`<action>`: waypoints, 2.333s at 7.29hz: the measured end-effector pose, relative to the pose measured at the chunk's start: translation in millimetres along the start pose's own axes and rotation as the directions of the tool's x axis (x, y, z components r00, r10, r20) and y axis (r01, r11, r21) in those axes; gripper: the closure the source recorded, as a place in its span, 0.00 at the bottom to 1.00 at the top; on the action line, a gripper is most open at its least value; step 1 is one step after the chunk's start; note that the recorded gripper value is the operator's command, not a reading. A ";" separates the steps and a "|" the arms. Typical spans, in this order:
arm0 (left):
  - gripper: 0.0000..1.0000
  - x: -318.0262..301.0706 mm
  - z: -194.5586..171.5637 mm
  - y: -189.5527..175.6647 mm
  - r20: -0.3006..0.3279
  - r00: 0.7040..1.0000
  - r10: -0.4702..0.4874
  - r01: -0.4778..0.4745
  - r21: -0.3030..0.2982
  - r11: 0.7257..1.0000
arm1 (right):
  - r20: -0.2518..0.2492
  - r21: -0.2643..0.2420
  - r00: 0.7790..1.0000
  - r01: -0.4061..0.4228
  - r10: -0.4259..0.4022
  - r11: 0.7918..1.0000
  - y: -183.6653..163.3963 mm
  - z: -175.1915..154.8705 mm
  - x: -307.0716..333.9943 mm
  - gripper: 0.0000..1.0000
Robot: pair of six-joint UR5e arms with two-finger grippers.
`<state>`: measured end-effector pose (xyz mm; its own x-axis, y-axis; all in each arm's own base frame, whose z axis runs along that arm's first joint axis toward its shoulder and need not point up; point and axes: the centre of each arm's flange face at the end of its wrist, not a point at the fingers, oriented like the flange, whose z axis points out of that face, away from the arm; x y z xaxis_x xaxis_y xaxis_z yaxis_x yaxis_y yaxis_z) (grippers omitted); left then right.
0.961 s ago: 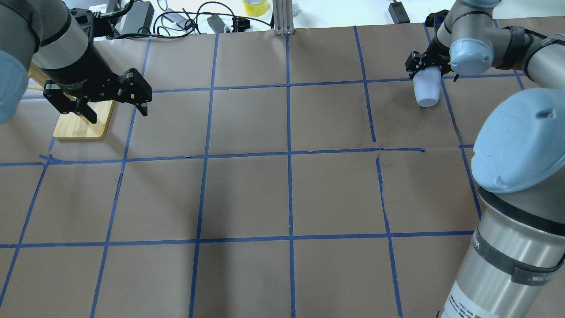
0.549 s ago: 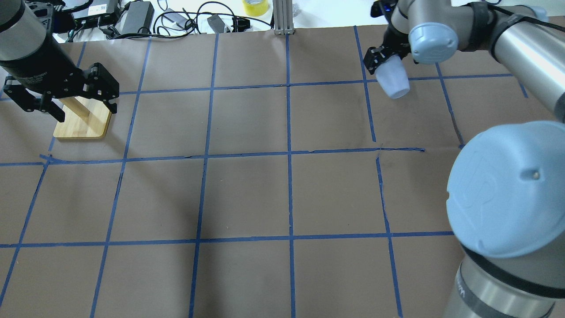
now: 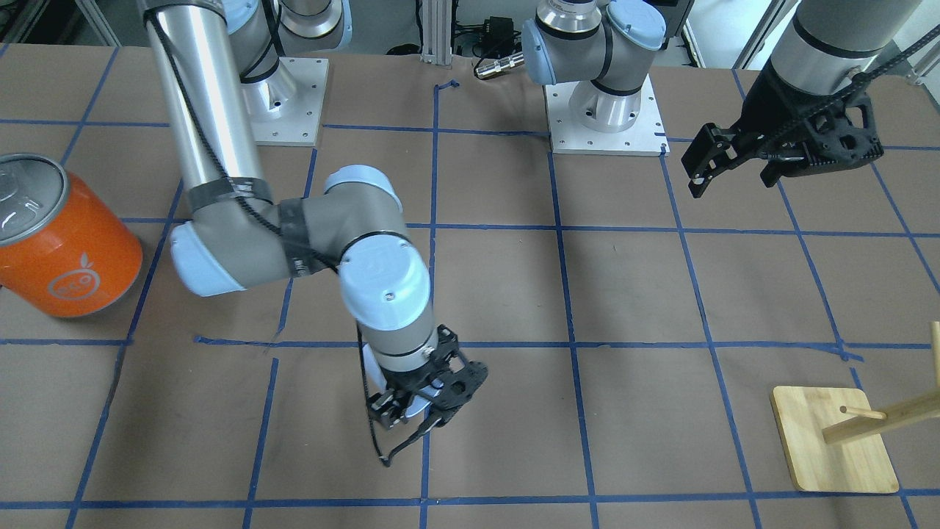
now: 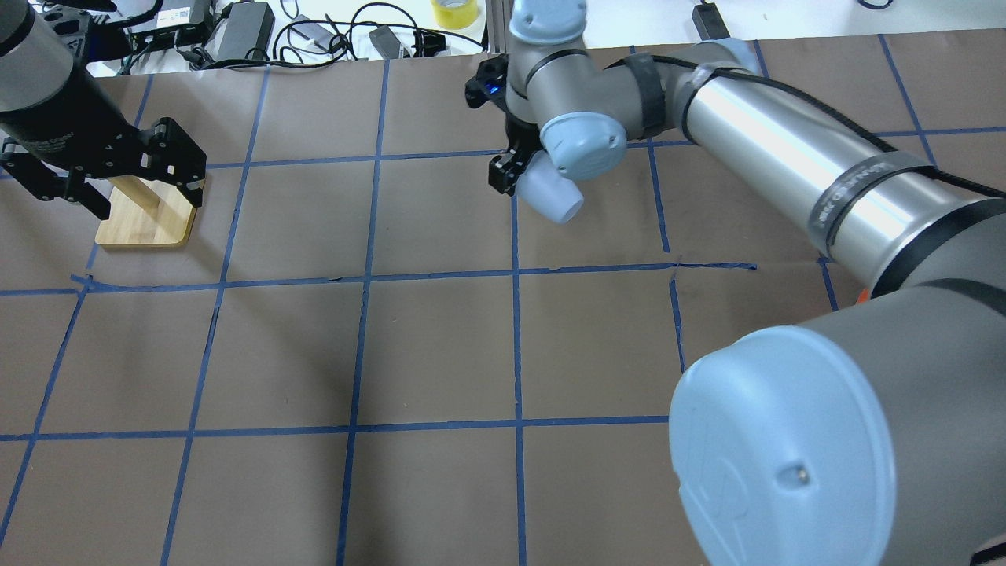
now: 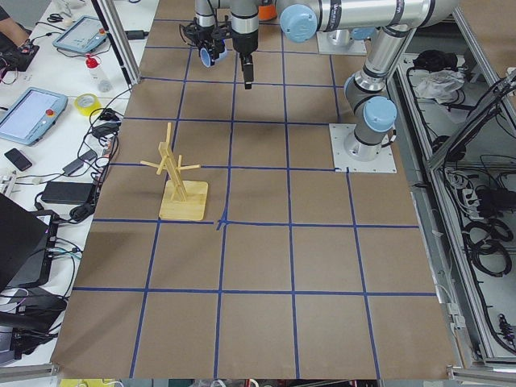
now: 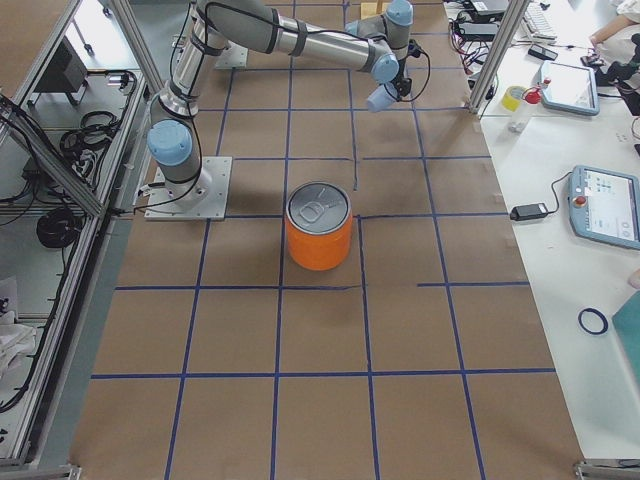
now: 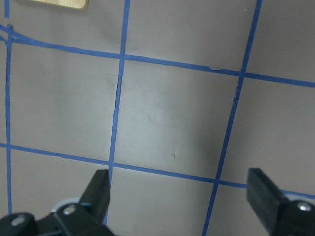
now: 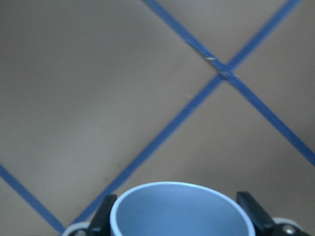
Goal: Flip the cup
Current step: 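Lift the white cup with the right gripper and carry it toward the table center, then tip the cup onto its side, release it, and raise the right gripper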
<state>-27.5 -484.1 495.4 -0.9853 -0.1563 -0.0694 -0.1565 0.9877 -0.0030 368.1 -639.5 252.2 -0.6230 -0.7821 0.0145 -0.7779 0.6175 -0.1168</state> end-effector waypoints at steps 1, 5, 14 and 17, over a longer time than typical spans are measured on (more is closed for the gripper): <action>0.00 -0.3 0.1 0.5 0.003 1.000 0.004 -0.004 0.000 1.000 | 0.013 -0.014 0.992 0.124 -0.123 0.992 -8.8 11.0 -37.2 1.00; 0.00 0.7 -1.9 1.7 0.006 1.000 0.005 -0.005 0.010 1.000 | 0.002 0.035 0.842 0.539 -0.540 0.841 -0.7 45.9 -100.1 1.00; 0.00 -3.2 4.3 -0.5 0.015 1.000 0.001 -0.001 -0.013 1.000 | -0.019 0.115 0.797 0.601 -0.604 0.791 -4.4 12.4 -102.6 0.02; 0.02 -2.6 14.4 -0.6 0.011 1.000 0.001 -0.001 -0.036 0.999 | 0.001 0.158 0.919 0.389 -0.394 0.908 40.6 -112.9 -48.7 0.00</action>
<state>-23.8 -484.2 481.2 -0.9846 -0.1549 -0.0805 -0.1580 0.9869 0.0331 357.6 -566.9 358.9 -0.2660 -0.9622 0.0582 -0.9352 0.2430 -0.2577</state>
